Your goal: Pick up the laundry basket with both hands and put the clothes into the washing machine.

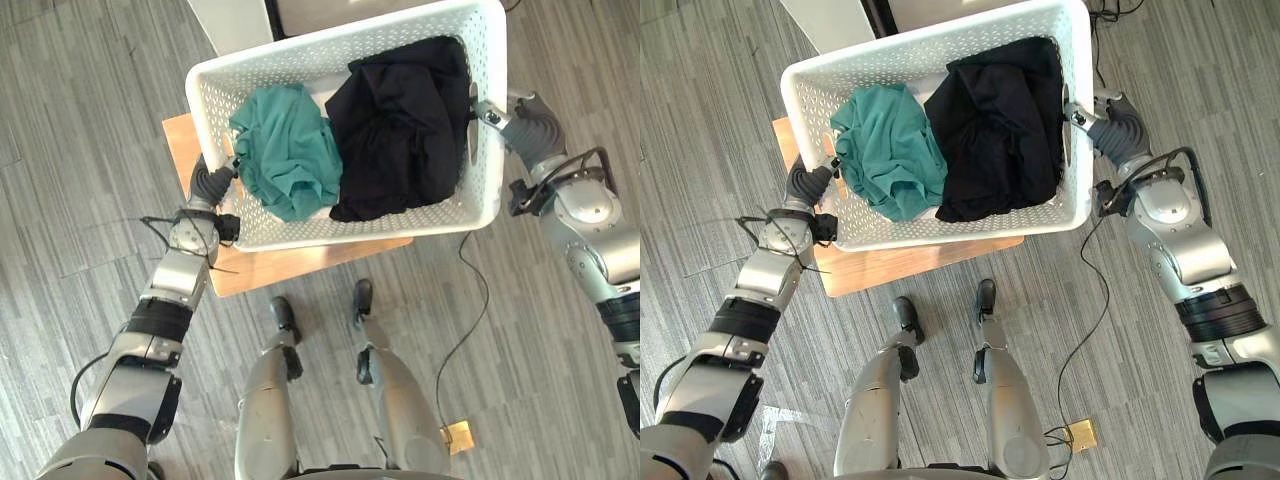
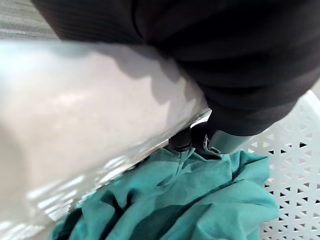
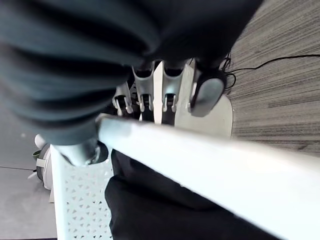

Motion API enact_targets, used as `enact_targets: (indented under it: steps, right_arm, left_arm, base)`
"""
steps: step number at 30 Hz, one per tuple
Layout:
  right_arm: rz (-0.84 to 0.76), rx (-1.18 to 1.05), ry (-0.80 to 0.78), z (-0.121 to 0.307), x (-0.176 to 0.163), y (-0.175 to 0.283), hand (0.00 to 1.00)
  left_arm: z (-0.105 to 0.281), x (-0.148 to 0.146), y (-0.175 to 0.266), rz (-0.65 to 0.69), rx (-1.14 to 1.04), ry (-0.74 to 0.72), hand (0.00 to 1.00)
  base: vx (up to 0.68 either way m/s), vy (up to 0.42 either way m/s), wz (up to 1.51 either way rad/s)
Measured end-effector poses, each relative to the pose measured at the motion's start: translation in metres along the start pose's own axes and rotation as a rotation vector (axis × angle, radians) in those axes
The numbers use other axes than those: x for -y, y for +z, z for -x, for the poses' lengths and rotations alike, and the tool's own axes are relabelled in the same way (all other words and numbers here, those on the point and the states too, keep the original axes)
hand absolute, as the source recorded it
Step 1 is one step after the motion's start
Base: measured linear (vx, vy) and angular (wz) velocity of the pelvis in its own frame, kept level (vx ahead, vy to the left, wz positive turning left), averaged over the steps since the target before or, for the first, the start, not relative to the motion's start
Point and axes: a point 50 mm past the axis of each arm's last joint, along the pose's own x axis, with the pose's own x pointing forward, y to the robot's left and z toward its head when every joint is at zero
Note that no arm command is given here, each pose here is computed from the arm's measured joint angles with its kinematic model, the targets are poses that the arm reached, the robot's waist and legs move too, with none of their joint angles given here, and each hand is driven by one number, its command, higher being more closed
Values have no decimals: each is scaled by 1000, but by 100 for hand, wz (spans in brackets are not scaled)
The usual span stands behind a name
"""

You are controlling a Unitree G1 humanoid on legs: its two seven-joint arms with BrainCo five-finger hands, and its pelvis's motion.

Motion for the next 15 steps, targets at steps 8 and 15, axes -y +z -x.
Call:
enact_targets:
  steps: [8, 15]
  right_arm:
    - [-90, -171, -58, 52, 0, -67, 100]
    - [-187, -336, -148, 113, -40, -130, 100]
  left_arm:
    - [81, 30, -30, 269, -51, -105, 100]
    - [131, 34, -69, 311, -236, -112, 100]
  base:
    - [32, -22, 10]
    - [65, 31, 14]
